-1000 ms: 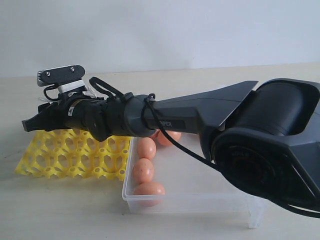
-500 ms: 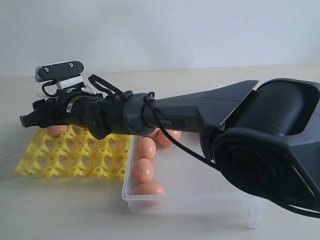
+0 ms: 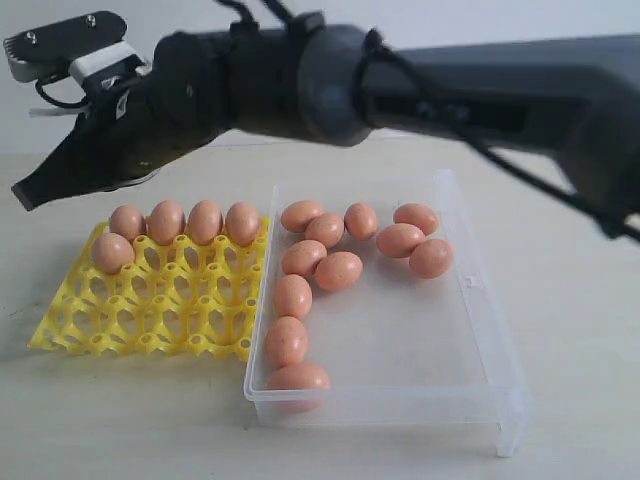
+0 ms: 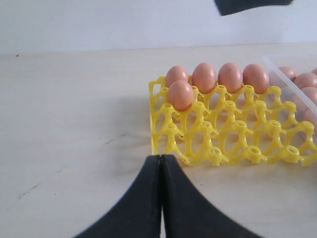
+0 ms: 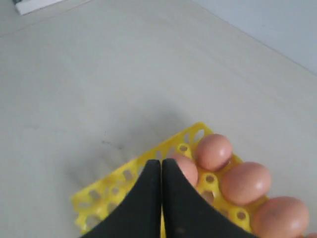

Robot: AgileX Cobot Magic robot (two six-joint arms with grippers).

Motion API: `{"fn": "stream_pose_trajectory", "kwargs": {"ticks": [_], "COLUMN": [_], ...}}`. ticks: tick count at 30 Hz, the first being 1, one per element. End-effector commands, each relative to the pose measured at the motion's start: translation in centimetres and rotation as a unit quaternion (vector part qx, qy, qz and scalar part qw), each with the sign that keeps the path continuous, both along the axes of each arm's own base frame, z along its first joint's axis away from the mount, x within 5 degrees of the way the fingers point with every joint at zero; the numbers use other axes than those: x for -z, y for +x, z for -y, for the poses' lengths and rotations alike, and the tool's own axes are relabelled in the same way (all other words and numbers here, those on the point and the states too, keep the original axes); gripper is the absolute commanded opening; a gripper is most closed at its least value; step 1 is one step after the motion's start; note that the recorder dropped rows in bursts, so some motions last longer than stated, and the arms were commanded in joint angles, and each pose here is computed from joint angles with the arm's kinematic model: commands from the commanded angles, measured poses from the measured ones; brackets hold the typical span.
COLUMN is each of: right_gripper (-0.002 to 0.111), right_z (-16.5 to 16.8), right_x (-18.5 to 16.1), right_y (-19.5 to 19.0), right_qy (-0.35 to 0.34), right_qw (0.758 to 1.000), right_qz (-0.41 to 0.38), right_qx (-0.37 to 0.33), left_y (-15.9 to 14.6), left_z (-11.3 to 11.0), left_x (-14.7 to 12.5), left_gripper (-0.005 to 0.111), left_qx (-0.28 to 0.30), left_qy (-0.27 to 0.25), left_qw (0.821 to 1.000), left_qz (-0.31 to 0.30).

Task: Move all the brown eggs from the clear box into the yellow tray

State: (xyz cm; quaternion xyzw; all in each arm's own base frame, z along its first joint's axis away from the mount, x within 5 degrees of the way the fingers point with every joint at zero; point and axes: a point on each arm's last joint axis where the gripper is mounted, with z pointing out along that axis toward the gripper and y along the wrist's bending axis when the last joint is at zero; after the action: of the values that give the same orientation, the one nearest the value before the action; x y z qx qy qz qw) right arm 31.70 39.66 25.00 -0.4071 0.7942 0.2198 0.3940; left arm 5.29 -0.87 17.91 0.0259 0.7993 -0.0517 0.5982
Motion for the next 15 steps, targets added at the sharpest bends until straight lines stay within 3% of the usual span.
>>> {"fn": "stream_pose_trajectory", "kwargs": {"ticks": [1,3,5,8,10,15], "right_gripper": [0.001,0.003,0.015,0.046,0.058,0.058], "right_z": [5.3,9.1,12.7,16.4,17.3,17.3], "right_x": [-2.6,-3.2,-3.1,-1.2,0.5,5.3], "right_y": [-2.6,-3.2,-2.6,-0.3,1.5,4.7], "right_qy": [-0.081,-0.093,-0.1,-0.116,-0.142,-0.173], "right_qw": [0.996,0.995,0.992,0.984,0.981,0.972], "right_qz": [-0.028,-0.043,-0.055,-0.085,-0.074,-0.103], "right_qx": [-0.017,0.007,0.045,0.1,0.107,0.116], "left_y": [0.0,0.0,0.0,0.0,0.0,0.0], "left_z": [0.0,0.0,0.0,0.0,0.0,0.0], "left_x": [-0.2,-0.2,-0.2,-0.2,-0.2,-0.2], "left_gripper": [0.0,0.0,0.0,0.0,0.0,0.0], "left_qx": [-0.002,-0.002,-0.002,-0.002,-0.002,-0.002], "left_qy": [-0.001,-0.001,-0.001,-0.001,-0.001,-0.001], "left_qw": [1.0,1.0,1.0,1.0,1.0,1.0], "left_qz": [0.01,0.01,0.01,0.01,0.01,0.01]}}
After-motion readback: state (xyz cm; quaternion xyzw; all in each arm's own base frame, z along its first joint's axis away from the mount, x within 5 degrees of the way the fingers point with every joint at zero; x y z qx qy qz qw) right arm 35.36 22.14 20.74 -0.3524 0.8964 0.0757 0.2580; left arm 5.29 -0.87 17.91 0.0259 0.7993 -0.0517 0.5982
